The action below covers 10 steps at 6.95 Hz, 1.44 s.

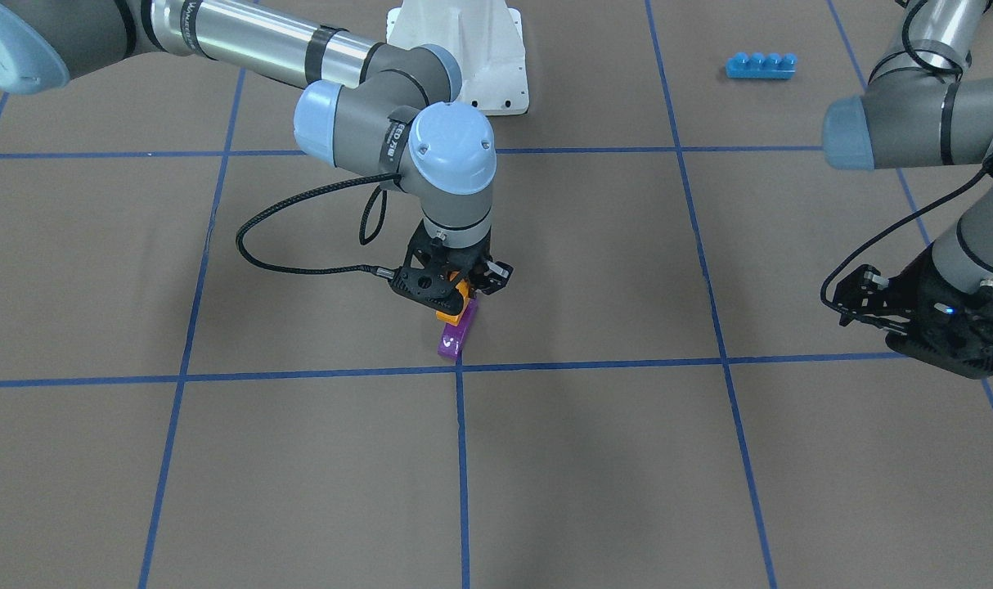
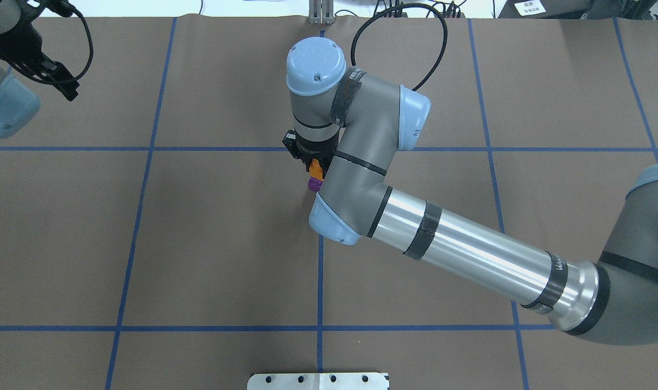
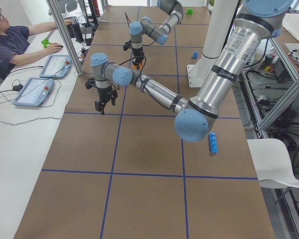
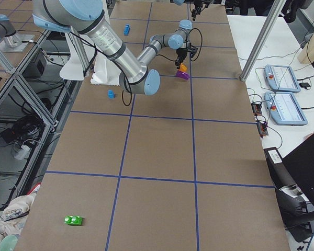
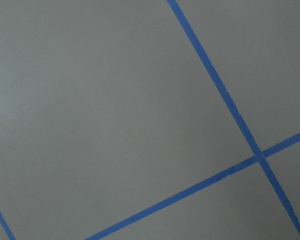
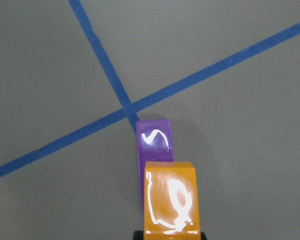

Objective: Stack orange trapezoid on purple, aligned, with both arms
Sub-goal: 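Align and lower the orange block onto the purple block, then release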

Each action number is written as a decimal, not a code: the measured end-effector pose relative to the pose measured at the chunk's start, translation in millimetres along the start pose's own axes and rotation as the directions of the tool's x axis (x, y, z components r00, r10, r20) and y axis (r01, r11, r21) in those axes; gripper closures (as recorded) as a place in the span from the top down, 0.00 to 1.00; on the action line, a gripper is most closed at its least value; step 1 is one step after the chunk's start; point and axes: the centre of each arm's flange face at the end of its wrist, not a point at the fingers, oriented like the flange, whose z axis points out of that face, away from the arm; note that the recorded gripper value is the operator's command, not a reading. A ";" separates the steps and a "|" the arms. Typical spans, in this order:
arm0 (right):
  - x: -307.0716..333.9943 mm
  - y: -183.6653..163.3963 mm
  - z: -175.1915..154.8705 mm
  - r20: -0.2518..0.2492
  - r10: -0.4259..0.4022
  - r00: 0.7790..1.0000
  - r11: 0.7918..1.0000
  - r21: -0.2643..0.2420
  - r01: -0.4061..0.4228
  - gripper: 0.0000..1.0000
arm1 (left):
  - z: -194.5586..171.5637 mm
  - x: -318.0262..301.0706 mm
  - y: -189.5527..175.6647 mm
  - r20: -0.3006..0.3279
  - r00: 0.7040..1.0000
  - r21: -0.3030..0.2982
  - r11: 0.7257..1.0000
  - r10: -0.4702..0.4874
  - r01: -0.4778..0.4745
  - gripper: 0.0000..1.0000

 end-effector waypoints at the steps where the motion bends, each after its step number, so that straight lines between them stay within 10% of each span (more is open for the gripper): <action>1: -1.0 -0.2 2.3 0.010 -0.011 1.000 1.000 0.000 0.011 0.00 | 1.3 -0.8 0.2 0.000 1.000 -0.002 1.000 -0.001 0.001 1.00; 10: 1.8 -1.4 32.3 0.017 -0.028 0.999 1.000 -0.007 0.028 0.00 | 2.6 1.8 -1.3 -0.001 1.000 -0.003 1.000 -0.006 0.006 1.00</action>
